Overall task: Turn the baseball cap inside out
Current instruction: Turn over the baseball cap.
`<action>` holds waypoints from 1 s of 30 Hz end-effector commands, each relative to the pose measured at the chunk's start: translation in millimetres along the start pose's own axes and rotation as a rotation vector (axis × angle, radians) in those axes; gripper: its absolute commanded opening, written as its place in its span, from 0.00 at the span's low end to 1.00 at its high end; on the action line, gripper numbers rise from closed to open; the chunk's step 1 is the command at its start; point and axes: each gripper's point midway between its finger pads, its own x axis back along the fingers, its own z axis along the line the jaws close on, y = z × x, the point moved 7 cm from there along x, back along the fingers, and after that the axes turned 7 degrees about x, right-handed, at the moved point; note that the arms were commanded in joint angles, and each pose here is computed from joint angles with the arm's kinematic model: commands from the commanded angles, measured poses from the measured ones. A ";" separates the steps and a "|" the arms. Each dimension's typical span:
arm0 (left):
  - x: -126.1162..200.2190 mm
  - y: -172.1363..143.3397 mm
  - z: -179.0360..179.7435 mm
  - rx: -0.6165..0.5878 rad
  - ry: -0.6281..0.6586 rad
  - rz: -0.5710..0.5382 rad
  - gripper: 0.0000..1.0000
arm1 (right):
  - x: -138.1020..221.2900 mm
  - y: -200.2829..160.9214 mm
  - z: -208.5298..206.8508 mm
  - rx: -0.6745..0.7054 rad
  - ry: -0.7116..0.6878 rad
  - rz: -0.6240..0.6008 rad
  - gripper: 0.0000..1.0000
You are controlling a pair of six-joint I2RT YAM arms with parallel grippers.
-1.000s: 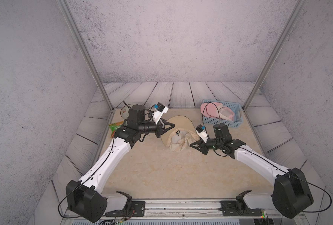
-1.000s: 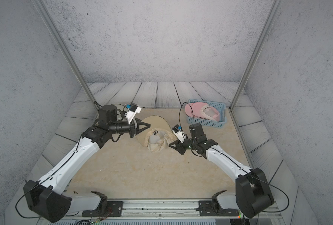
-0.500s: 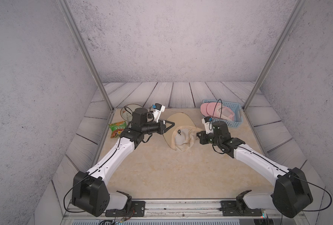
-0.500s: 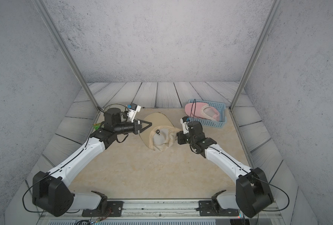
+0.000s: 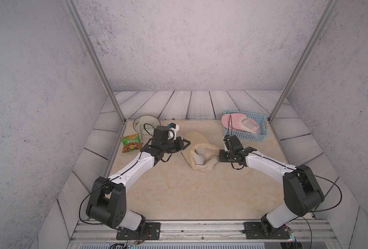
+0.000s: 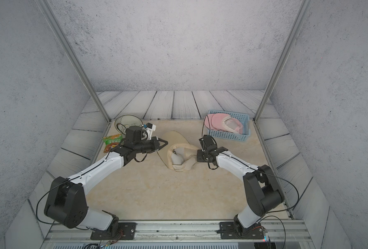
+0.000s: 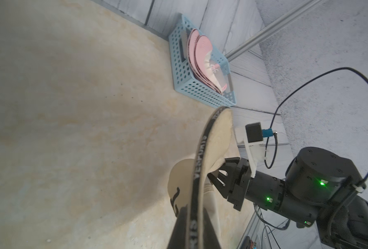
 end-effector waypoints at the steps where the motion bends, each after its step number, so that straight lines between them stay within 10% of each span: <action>1: 7.9 29.2 19.2 0.000 0.114 -0.204 0.00 | -8.8 -26.7 -34.9 -0.019 -0.209 0.156 0.25; 5: 7.3 26.1 33.2 -0.013 0.190 -0.220 0.00 | -4.2 -21.6 -30.0 0.002 -0.166 0.141 0.28; 13: -16.1 7.1 40.2 0.024 0.140 -0.086 0.00 | 33.9 2.1 30.3 0.138 0.449 -0.119 0.50; 30: -0.2 -11.8 73.0 0.480 0.523 -0.187 0.00 | 70.2 -58.3 82.9 0.794 0.641 -0.543 0.57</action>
